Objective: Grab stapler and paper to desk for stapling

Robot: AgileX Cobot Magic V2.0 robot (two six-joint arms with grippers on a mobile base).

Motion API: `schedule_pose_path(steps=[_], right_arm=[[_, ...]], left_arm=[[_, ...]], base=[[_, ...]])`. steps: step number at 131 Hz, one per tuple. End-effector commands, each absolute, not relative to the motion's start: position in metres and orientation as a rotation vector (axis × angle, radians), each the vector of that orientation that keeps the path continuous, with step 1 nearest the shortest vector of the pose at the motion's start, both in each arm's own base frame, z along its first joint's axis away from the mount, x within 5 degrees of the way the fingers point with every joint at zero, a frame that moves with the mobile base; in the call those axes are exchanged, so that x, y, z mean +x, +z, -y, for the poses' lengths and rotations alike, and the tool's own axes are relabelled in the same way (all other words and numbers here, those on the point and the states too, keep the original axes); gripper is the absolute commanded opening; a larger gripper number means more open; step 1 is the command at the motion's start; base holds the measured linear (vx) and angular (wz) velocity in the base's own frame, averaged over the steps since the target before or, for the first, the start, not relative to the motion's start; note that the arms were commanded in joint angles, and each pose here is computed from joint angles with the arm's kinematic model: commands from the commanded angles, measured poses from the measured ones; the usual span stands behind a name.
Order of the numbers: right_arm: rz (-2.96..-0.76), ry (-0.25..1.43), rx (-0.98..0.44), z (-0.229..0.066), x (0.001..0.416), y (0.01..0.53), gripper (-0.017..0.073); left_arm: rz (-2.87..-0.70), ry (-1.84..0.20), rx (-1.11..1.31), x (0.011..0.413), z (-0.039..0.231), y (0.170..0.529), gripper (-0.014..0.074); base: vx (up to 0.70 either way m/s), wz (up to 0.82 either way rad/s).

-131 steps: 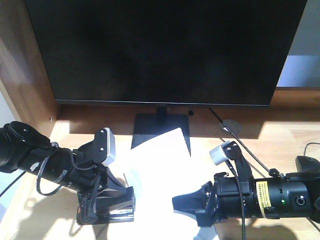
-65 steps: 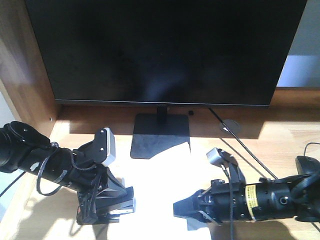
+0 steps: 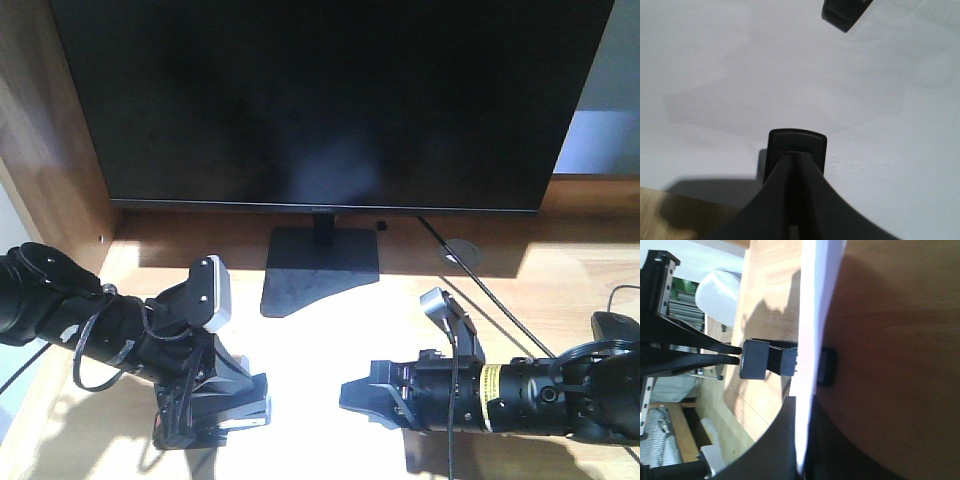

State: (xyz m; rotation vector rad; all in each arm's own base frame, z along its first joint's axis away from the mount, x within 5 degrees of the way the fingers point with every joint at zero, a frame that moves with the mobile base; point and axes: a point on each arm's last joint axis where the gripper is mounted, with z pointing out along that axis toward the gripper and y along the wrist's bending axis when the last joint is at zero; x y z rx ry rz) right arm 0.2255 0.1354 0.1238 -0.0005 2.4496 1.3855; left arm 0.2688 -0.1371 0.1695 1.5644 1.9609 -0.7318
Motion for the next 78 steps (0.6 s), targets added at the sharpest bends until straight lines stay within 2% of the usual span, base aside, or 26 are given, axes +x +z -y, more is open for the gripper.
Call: schedule_pose_path(steps=[1, 78], right_arm=[[-2.321, 1.498, -0.021, -0.141, 0.232, 0.138, -0.0003], [-2.316, 1.562, -0.049, -0.144, 0.231, 0.126, -0.0003]], left_arm=[[-1.902, -0.757, 1.526, 0.27, 0.142, 0.189, -0.0006], [-1.902, -0.757, 1.526, 0.27, 0.142, 0.189, -0.0006]], base=[[0.0, 0.0], [0.0, 0.0]])
